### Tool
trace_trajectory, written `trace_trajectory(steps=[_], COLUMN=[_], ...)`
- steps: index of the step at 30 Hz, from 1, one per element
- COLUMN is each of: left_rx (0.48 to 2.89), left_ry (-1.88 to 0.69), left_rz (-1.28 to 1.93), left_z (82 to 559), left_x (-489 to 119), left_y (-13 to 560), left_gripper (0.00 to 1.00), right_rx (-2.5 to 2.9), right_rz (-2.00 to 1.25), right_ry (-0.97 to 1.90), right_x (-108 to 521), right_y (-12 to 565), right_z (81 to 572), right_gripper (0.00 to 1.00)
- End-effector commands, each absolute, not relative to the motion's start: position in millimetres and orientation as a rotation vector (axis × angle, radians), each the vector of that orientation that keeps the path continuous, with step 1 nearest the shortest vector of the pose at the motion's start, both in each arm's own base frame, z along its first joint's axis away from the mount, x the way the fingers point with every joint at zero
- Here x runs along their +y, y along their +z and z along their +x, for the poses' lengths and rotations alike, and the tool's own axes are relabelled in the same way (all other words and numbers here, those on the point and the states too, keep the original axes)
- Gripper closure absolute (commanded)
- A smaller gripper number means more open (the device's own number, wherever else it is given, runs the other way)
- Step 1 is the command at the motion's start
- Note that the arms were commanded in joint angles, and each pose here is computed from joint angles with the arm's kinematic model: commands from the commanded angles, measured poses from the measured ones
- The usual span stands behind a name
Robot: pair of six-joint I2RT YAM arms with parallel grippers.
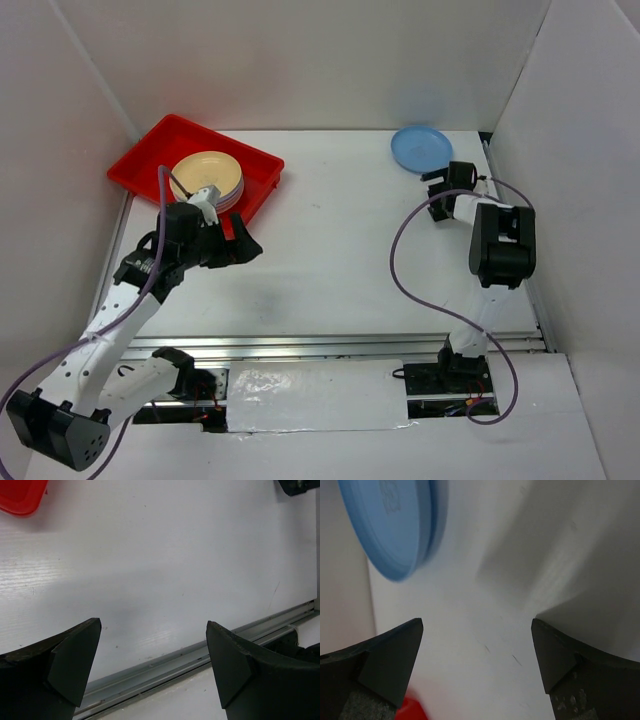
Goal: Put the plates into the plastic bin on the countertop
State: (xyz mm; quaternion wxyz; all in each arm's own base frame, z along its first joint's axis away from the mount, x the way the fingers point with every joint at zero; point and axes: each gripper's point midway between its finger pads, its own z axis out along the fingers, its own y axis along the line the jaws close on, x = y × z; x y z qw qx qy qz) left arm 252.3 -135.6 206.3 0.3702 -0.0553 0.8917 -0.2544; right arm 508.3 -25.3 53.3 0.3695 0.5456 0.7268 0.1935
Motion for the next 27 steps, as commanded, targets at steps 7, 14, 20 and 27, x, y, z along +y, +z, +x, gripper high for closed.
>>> trace_trajectory(steps=[7, 14, 20, 27], left_rx=[2.228, 2.231, 2.234, 2.214], left_ry=[-0.575, -0.570, -0.533, -0.444], left_rz=[-0.062, -0.049, -0.067, -0.197], left_z=[234, 233, 233, 246], left_x=[-131, -133, -127, -111], left_y=[213, 213, 214, 226], left_gripper=[0.01, 0.01, 0.01, 0.01], right_rx=[1.730, 1.824, 1.877, 1.909], right_rz=[1.690, 1.688, 1.691, 1.238], right_ry=[0.528, 0.440, 0.440, 0.204], right_x=[-56, -59, -59, -38], right_y=[23, 29, 28, 161], right_z=[579, 625, 624, 591], right_gripper=[0.04, 0.34, 0.95, 1.00])
